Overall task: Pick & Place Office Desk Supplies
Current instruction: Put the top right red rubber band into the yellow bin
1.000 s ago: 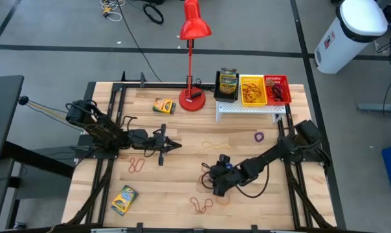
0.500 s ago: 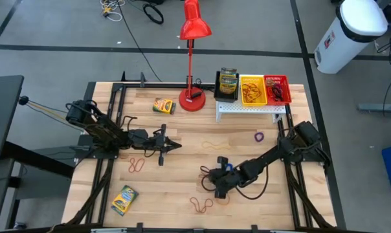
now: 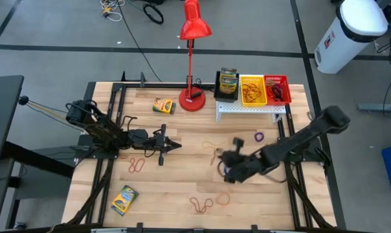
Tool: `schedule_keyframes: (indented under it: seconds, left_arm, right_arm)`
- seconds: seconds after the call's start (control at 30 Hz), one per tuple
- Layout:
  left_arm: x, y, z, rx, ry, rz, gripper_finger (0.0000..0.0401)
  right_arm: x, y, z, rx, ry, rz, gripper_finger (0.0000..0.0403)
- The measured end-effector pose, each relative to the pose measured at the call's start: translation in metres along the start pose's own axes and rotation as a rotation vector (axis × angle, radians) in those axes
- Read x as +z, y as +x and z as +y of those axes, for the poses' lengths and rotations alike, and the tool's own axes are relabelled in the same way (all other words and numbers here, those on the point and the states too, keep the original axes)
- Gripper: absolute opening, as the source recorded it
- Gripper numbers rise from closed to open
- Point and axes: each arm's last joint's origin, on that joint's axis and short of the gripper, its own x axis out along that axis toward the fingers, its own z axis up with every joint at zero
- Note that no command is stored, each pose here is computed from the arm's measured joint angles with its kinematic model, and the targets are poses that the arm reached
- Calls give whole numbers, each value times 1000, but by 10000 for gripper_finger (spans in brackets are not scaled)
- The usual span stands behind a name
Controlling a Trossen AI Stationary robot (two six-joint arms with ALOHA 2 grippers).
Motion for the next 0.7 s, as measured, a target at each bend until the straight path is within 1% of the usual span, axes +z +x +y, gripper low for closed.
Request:
schedule_keyframes:
  seconds: [0.17,0.27,0.37,0.53,0.7]
  left_arm:
    - [0,0,0,0,0,0,12]
    - [0,0,0,0,0,0,12]
    - [0,0,0,1,0,0,12]
    - [0,0,0,1,0,0,12]
    - [0,0,0,1,0,0,12]
  right_arm:
    - [15,-48,-47,-112,75,-101,5]
    - [19,-70,-78,-187,133,-156,3]
    - [21,-86,-107,-244,185,-184,4]
    - [19,-95,-149,-385,224,-174,2]
    - [15,-86,-194,-561,267,-75,2]
